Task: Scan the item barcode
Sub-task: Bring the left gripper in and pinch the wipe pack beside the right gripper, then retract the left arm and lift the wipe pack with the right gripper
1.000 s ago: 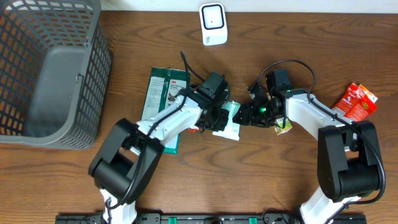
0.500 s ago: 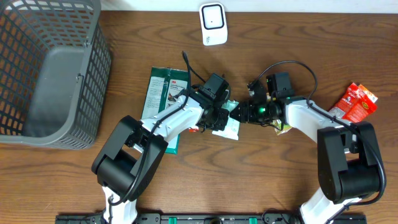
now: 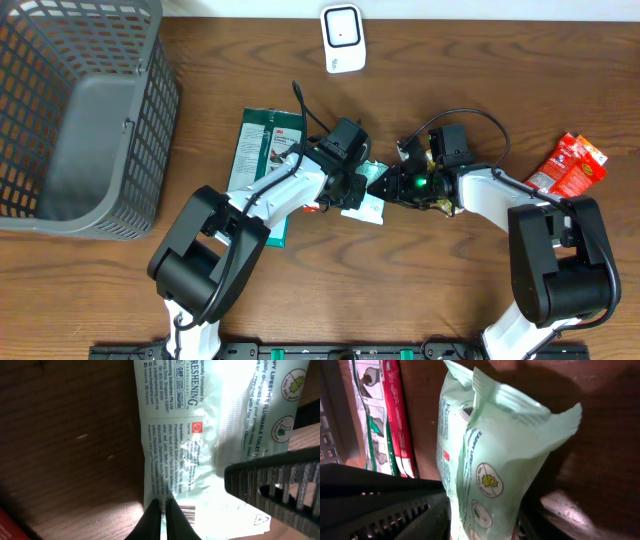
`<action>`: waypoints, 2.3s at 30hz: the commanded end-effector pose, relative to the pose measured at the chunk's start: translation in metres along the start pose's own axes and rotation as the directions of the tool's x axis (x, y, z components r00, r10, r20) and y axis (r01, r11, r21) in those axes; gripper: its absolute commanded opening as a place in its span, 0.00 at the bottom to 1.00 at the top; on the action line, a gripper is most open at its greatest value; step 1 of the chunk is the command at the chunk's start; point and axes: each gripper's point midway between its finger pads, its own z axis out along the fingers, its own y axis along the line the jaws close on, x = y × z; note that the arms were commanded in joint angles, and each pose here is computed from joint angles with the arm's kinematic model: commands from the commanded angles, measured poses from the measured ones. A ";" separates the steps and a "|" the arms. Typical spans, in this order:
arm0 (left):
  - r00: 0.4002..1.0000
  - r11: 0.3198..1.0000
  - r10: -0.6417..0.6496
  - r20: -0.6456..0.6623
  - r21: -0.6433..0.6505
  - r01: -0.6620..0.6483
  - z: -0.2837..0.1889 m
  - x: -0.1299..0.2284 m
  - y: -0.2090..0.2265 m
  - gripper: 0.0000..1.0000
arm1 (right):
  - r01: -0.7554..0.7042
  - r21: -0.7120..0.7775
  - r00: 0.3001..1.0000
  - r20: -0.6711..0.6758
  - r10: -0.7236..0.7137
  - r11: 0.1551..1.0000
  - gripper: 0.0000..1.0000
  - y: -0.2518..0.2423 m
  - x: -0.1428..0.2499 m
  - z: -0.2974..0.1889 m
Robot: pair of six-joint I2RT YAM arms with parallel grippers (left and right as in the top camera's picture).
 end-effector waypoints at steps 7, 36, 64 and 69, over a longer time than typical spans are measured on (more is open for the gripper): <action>0.999 0.998 -0.014 -0.029 -0.065 0.012 0.012 0.008 0.016 0.08 | 0.050 0.026 0.999 0.014 -0.051 0.998 0.33 0.005 0.003 0.011; 0.999 0.998 -0.013 -0.030 -0.065 0.011 0.012 0.008 0.016 0.08 | 0.140 0.067 0.983 0.111 -0.147 0.988 0.26 0.007 -0.020 0.012; 0.922 0.989 -0.003 0.387 -0.134 0.059 -0.169 -0.036 0.019 0.13 | 0.397 0.078 0.889 0.213 -0.405 0.914 0.01 0.059 -0.031 -0.041; 0.865 0.973 -0.123 0.487 -0.113 0.202 -0.228 -0.030 0.055 0.14 | 0.463 0.181 0.824 0.273 -0.497 0.868 0.01 0.078 -0.039 -0.079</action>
